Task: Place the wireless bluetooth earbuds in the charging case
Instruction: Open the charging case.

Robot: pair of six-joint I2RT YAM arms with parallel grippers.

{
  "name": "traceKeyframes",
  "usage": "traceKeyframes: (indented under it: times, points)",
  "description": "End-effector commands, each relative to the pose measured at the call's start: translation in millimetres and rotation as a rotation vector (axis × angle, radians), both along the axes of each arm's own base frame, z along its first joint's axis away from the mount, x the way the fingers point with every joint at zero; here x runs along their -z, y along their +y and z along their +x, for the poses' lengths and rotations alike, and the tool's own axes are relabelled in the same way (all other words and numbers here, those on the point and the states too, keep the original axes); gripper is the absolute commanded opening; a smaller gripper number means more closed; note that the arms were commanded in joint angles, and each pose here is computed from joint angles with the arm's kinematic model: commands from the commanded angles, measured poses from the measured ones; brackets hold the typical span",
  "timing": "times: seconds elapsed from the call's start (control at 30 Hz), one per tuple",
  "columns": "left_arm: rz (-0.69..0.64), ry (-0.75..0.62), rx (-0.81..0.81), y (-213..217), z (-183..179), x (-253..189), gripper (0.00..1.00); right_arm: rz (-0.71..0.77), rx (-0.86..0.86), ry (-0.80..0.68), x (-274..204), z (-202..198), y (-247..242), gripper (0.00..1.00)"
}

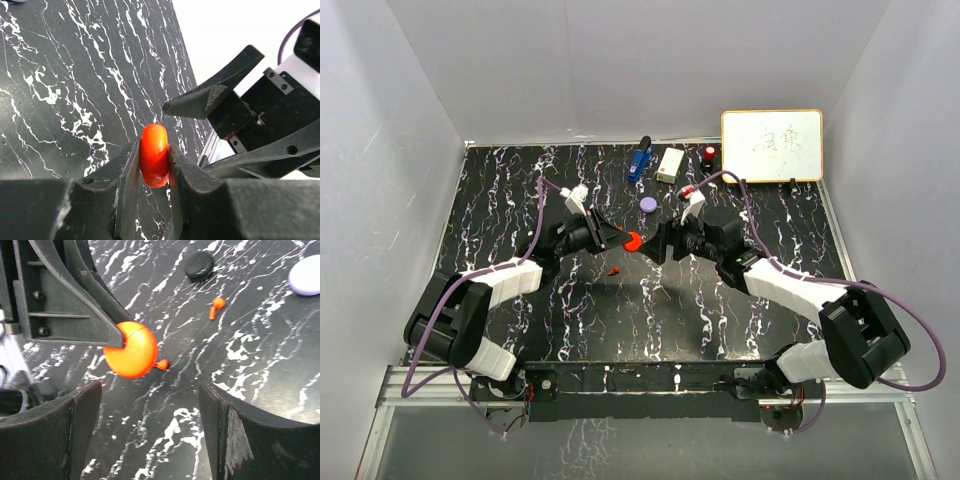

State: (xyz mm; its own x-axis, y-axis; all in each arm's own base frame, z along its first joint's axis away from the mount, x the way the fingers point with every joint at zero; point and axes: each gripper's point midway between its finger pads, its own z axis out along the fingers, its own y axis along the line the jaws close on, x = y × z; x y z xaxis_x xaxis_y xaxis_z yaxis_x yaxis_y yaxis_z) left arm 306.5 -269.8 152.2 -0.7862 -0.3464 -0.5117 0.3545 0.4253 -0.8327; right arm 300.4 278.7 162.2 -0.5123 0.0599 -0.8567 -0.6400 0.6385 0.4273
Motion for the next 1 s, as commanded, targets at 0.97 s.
traceKeyframes:
  times: [0.97]
  points:
    - [-0.247, -0.065, -0.088, -3.2, 15.7, -35.8, 0.00, 0.689, -0.084, 0.312, -32.1, 16.6, 22.9, 0.43]
